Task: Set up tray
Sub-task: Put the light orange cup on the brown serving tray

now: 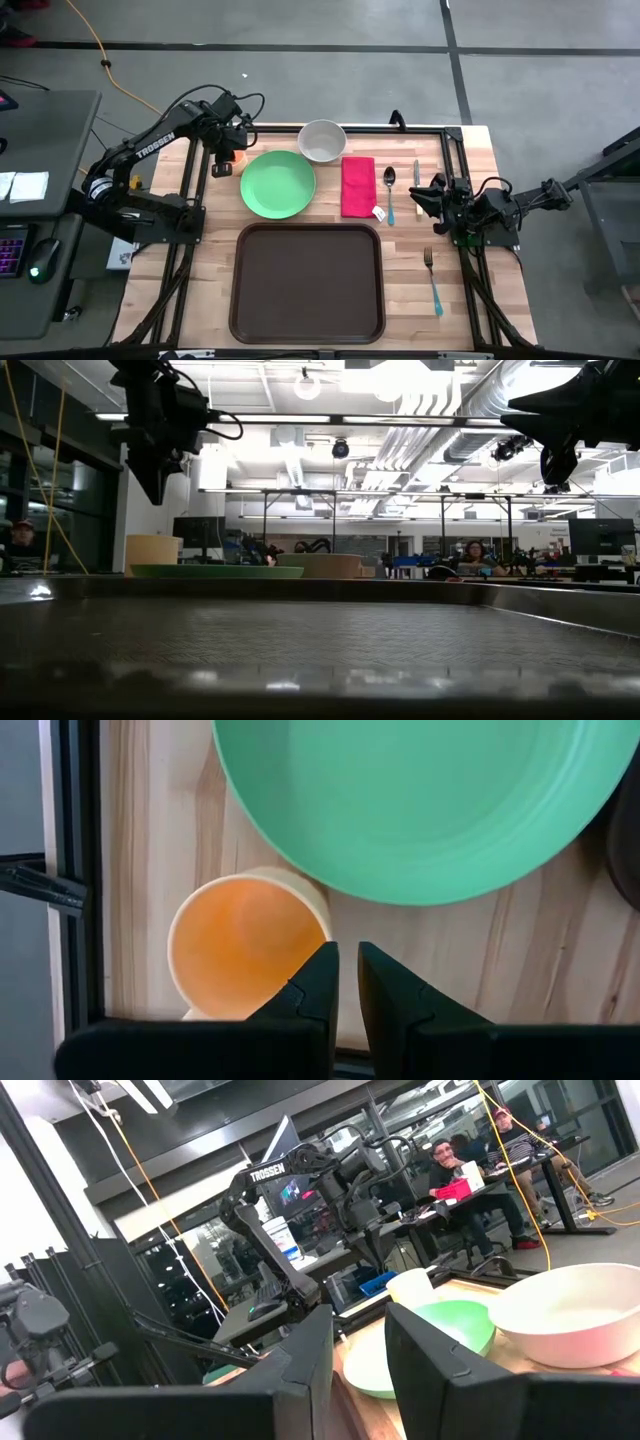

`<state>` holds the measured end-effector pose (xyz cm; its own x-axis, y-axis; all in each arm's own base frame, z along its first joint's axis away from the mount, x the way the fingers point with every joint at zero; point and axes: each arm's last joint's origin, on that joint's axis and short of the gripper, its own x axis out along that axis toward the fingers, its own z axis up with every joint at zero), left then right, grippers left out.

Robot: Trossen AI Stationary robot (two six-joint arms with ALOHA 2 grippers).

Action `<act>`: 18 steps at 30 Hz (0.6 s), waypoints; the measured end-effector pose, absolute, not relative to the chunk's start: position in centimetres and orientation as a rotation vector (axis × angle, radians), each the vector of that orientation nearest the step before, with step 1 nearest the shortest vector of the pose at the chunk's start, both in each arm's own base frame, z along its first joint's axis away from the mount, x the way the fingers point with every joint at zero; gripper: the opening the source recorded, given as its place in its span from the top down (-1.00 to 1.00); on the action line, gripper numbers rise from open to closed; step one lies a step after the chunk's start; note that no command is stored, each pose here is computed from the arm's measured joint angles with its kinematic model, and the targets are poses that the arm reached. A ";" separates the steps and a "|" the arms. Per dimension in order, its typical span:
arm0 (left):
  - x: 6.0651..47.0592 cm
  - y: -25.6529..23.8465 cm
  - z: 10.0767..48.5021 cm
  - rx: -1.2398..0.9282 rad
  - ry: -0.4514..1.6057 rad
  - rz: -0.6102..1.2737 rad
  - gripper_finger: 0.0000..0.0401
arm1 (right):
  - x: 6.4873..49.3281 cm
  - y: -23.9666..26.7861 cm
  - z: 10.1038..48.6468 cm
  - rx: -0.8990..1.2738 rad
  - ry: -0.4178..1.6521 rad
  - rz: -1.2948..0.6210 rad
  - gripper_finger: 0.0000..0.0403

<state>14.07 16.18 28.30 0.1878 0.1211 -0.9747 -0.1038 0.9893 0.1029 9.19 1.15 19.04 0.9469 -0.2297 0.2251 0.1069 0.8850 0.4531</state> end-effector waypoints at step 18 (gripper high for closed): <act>14.4 16.6 28.5 0.045 1.329 0.201 0.63 | 9.2 1.1 19.0 0.452 -0.279 -0.178 0.63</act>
<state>14.44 16.64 28.46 0.2248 0.1713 -0.9592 -0.1201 0.9818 0.1472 9.19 1.15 19.04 0.9468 -0.2300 0.2251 0.1072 0.8850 0.4531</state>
